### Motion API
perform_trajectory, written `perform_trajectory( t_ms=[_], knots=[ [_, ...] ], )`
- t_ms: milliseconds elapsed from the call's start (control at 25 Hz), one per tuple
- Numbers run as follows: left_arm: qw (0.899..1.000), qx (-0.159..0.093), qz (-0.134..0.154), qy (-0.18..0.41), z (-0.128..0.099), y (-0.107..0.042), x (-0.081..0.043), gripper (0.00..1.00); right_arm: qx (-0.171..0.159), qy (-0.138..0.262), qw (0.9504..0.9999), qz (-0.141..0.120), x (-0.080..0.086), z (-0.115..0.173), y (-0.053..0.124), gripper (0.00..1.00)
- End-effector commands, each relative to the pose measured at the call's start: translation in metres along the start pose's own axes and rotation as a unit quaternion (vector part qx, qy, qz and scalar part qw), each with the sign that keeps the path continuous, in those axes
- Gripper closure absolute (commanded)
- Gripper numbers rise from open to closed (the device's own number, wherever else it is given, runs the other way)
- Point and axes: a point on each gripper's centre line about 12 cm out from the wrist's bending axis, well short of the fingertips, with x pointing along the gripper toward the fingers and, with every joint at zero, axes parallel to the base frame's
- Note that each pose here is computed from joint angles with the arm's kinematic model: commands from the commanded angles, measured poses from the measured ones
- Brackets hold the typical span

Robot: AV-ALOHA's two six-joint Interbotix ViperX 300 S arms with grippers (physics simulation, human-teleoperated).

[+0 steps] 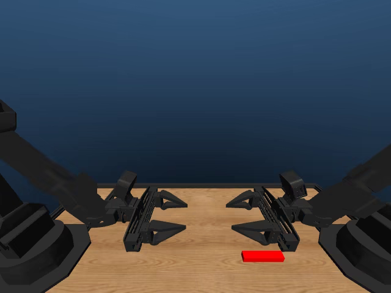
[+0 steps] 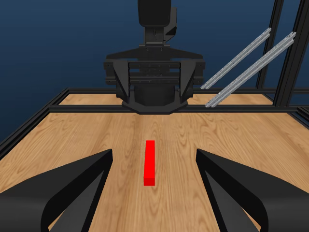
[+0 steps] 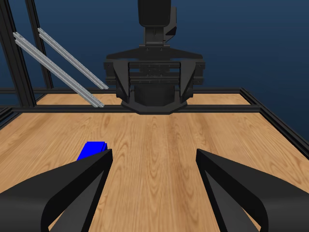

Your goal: Insert peg into socket

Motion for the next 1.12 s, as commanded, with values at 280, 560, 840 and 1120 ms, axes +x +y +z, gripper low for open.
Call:
perform_trajectory(
  t_ms=[280, 560, 840, 1120],
  knots=[
    [0.991, -0.042, -0.022, -0.127, 0.028, -0.011, -0.002, 0.00, 0.075, 0.049, 0.9951, -0.042, -0.006, -0.010, -0.007, 0.00],
    [0.994, -0.100, -0.034, -0.012, -0.001, -0.050, -0.005, 0.00, 0.084, 0.077, 0.9928, -0.036, -0.007, -0.021, -0.003, 0.00],
    [0.978, -0.155, -0.022, 0.135, -0.040, -0.080, -0.016, 0.00, 0.092, 0.091, 0.9908, -0.040, -0.010, -0.028, -0.007, 0.00],
    [0.959, -0.181, -0.024, 0.218, -0.055, -0.098, -0.024, 0.00, 0.098, 0.103, 0.9890, -0.043, -0.011, -0.032, -0.008, 0.00]
  ],
)
